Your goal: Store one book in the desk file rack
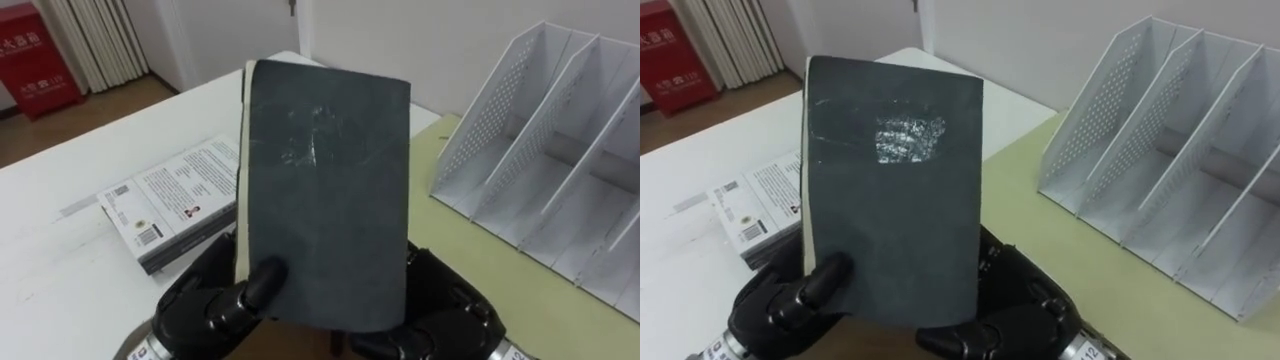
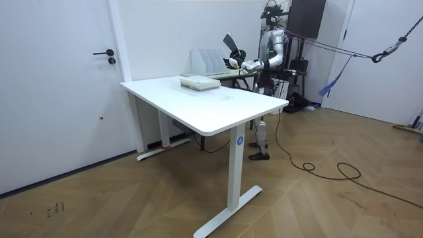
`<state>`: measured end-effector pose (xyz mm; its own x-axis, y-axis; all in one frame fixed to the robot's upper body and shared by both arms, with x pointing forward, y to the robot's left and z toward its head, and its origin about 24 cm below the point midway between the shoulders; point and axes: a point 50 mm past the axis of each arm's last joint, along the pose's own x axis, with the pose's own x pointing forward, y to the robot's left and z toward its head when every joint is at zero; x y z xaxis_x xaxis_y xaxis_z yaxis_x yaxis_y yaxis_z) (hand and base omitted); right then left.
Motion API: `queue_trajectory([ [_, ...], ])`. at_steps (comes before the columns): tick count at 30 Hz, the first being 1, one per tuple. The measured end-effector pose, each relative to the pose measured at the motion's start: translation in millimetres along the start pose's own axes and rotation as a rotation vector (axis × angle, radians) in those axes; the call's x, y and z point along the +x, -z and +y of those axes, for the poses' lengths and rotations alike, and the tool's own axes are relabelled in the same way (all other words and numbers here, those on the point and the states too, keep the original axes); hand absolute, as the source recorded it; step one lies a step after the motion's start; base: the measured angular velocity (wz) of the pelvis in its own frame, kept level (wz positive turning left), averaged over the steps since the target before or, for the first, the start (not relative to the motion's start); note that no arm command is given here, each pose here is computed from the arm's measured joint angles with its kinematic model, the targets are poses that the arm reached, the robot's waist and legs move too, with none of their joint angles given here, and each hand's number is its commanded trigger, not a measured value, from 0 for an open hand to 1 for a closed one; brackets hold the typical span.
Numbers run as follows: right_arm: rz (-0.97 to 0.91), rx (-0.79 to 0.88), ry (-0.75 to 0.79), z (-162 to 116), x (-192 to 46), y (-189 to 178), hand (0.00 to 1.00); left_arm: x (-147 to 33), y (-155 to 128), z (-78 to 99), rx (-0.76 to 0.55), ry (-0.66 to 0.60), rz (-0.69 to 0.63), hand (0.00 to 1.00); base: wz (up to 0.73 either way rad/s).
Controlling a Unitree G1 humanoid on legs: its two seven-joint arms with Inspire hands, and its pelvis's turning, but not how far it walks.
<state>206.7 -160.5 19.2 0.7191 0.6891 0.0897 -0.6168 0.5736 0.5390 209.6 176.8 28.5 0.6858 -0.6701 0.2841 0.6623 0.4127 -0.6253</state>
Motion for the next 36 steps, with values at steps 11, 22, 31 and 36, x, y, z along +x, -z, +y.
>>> queue_trajectory([
  [11, 0.029, 0.032, -0.058, 0, -6, -4, 0.00, -19.2, -19, 9.3, 0.134, -0.054, 0.201, 1.00, -0.02],
  [22, 0.027, 0.074, -0.068, 0, -8, -4, 0.00, -24.9, -18, 14.8, 0.180, -0.090, 0.269, 1.00, 0.02],
  [31, 0.025, 0.107, -0.055, -3, -11, -3, 0.00, -21.8, -21, 23.9, 0.215, -0.120, 0.302, 1.00, 0.00],
  [36, 0.038, 0.119, -0.042, -6, -13, 1, 0.00, -24.0, -19, 29.8, 0.209, -0.156, 0.319, 1.00, 0.00],
])
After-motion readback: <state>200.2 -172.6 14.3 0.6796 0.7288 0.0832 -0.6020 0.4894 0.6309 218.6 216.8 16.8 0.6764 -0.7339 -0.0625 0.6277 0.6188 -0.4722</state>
